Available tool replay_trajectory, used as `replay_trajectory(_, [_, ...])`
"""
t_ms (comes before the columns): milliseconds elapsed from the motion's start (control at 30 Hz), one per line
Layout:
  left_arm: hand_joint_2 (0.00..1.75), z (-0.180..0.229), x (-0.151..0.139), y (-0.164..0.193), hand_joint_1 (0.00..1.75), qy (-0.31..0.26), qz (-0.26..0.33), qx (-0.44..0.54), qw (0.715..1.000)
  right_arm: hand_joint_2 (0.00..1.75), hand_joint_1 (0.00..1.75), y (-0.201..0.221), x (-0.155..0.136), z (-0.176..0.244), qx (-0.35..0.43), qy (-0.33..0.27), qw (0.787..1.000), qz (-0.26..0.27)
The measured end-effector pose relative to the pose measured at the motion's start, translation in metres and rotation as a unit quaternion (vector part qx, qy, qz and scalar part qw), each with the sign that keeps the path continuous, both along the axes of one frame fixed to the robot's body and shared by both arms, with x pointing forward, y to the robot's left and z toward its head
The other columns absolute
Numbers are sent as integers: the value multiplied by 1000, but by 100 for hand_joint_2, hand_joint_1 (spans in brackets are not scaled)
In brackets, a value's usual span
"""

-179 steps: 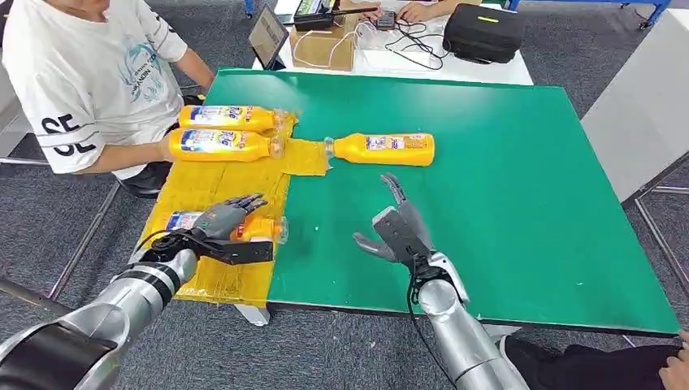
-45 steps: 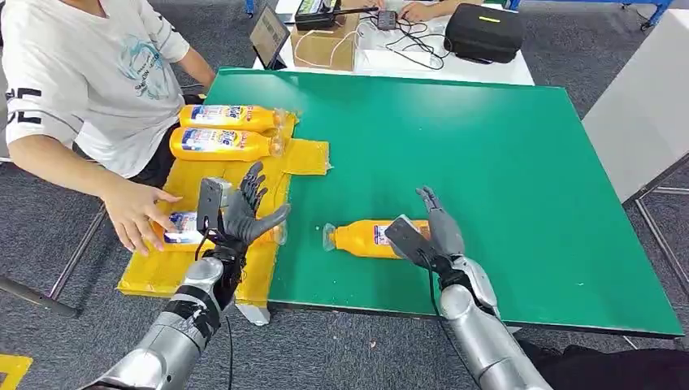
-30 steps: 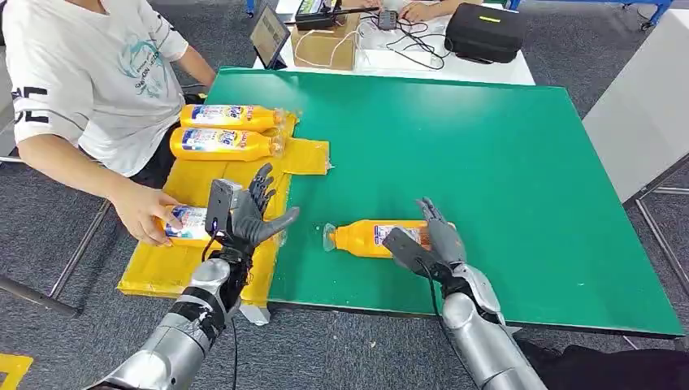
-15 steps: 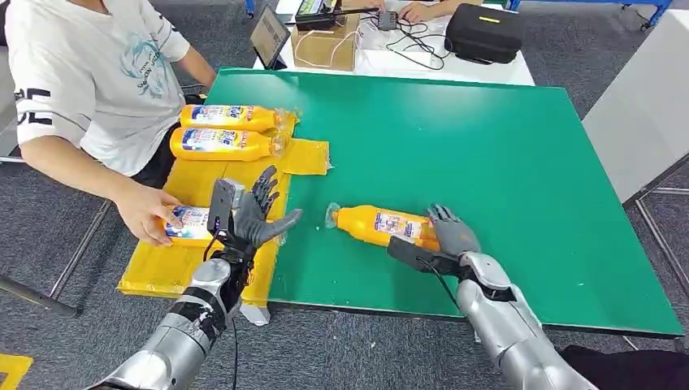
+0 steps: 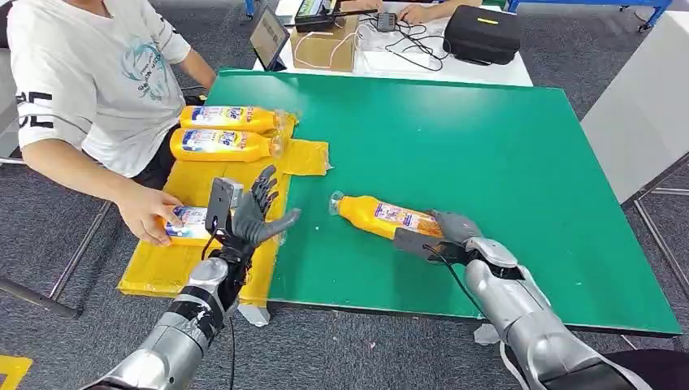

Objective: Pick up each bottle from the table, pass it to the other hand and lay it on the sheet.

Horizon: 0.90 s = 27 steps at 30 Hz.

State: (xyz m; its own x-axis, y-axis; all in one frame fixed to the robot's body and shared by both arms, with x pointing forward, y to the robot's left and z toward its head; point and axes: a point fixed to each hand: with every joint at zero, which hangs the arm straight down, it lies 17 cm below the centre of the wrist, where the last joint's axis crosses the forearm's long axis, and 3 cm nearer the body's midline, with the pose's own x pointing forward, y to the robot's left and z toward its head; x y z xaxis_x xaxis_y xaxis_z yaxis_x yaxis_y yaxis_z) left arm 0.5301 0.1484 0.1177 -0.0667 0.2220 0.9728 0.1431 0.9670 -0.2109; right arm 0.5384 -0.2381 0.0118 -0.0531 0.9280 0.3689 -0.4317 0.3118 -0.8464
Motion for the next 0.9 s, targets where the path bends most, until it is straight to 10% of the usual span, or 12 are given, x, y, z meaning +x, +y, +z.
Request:
replay_trajectory(233, [175,3,6,16,0,-11,31,32,999,175,175,30,3,19,141,-31,989,-28])
replay_trajectory(467, [175,5,8,20,0,-21,45,62,997,175,175,91,-15,73,351,-131,923,-85])
replay_trajectory(900, [175,0,-2,-6,0,-2,-2,33,999,175,175,154,-40,113,452,-145,877,-74])
